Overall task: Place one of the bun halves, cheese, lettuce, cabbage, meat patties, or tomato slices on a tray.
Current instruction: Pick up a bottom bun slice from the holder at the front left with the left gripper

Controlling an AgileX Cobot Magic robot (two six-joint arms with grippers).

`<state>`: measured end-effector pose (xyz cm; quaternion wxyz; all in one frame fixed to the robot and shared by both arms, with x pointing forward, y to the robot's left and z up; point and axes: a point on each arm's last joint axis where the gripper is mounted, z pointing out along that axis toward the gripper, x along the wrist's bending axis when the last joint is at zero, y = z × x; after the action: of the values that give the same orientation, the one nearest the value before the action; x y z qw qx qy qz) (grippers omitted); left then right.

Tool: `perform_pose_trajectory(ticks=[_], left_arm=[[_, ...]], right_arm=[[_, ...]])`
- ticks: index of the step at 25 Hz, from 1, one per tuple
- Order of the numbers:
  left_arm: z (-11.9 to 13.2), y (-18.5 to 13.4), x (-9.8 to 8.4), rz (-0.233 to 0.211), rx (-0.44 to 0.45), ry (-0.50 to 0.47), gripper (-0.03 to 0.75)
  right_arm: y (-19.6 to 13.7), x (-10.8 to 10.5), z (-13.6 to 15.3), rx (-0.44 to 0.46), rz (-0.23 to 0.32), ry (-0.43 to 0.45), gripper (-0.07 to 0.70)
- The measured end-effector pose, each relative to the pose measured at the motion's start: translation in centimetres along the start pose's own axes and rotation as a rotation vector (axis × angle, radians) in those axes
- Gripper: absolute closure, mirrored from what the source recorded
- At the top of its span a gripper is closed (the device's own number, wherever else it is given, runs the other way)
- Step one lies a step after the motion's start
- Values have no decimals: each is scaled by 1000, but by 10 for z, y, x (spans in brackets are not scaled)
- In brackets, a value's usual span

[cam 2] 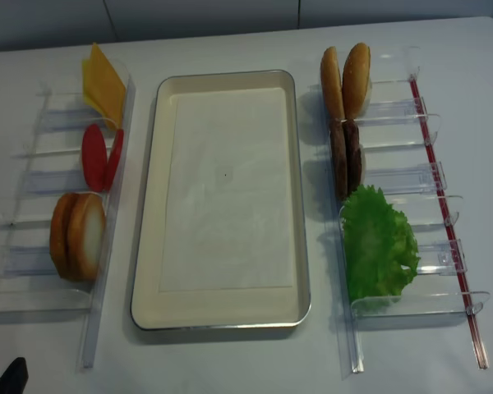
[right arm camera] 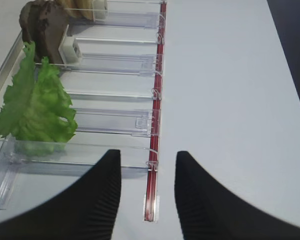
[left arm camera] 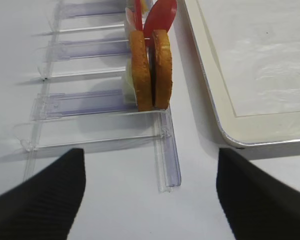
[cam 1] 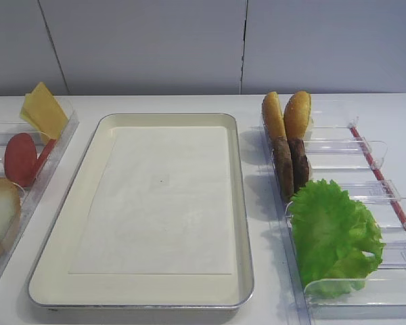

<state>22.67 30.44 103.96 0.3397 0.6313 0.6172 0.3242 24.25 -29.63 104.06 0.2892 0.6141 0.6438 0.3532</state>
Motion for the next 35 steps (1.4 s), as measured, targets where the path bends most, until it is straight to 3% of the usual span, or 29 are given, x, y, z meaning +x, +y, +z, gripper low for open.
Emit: perform_pose_trajectory(ticks=[11,17,21,27,35], left_arm=[[0,0,0,0,0,0,207],[0,0,0,0,0,0,207],[0,0,0,0,0,0,207],[0,0,0,0,0,0,207],[0,0,0,0,0,0,207]], right_arm=[[0,0,0,0,0,0,320],[0,0,0,0,2,3,274],[0,0,0,0,2,3,204],[0,0,0,0,2,3,-24],[0,0,0,0,2,3,-57]])
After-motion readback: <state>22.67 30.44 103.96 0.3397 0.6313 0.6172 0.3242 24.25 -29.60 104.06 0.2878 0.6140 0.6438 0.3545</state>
